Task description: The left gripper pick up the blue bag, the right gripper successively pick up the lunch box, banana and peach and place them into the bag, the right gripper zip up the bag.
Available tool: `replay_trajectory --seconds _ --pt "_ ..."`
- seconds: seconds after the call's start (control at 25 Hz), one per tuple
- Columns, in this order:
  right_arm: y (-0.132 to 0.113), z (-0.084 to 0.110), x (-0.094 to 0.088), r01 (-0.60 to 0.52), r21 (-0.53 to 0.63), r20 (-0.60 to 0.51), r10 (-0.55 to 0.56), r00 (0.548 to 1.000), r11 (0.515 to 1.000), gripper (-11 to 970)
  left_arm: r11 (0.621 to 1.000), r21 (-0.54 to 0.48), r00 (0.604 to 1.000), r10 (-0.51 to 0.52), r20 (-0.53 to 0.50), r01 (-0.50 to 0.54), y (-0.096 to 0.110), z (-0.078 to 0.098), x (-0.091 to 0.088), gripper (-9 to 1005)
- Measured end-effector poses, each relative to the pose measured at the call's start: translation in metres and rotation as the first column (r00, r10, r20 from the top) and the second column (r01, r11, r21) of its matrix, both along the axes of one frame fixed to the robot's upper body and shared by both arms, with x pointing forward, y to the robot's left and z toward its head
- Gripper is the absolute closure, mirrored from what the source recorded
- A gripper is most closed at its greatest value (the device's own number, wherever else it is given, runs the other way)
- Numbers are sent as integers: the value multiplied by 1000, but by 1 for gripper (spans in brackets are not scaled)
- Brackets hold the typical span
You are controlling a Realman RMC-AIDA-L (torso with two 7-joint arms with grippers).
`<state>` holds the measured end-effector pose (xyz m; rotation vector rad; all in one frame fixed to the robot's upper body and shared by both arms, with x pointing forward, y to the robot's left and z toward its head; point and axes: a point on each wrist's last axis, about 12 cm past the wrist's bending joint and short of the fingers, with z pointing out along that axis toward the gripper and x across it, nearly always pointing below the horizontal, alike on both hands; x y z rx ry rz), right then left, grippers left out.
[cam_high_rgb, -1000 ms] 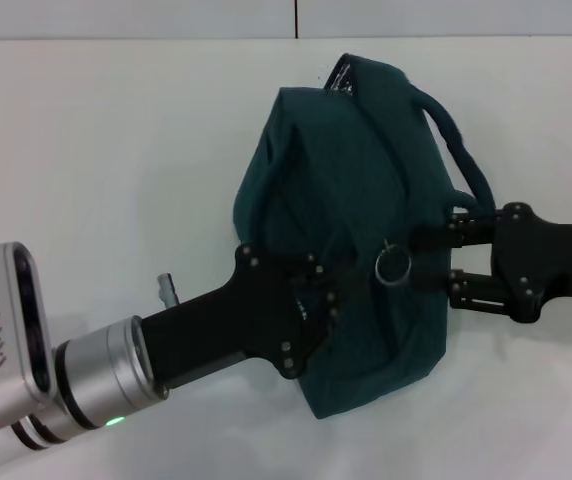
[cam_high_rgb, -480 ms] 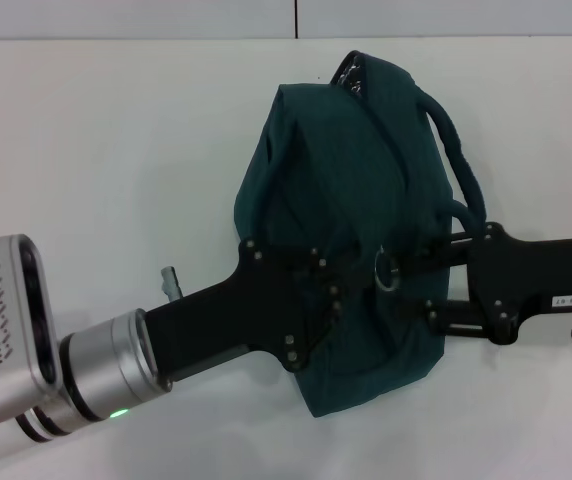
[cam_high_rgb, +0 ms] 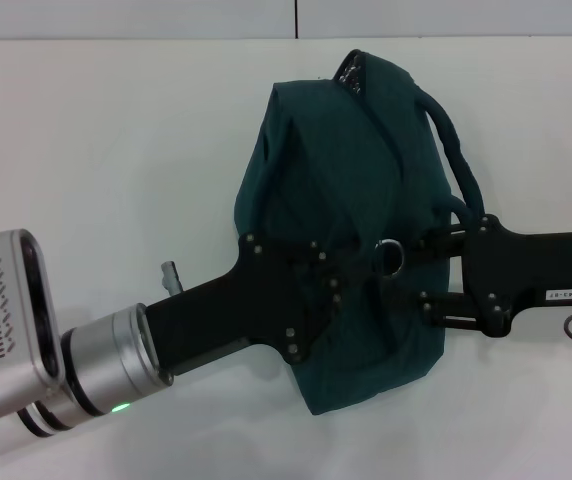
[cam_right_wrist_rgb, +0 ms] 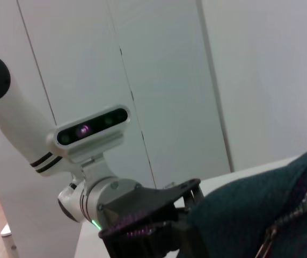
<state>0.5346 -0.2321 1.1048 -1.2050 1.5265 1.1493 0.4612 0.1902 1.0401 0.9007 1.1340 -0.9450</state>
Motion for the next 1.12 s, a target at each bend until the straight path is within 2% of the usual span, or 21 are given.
replay_trajectory --seconds 0.28,1.12 --pt "-1 4 -5 -26 48 27 24 999 999 508 1000 2 1000 1 -2 -1 0 0 0 941" --pt "4 -1 -3 -12 43 36 10 999 999 520 1000 3 1000 2 -6 -2 0 -1 -1 932"
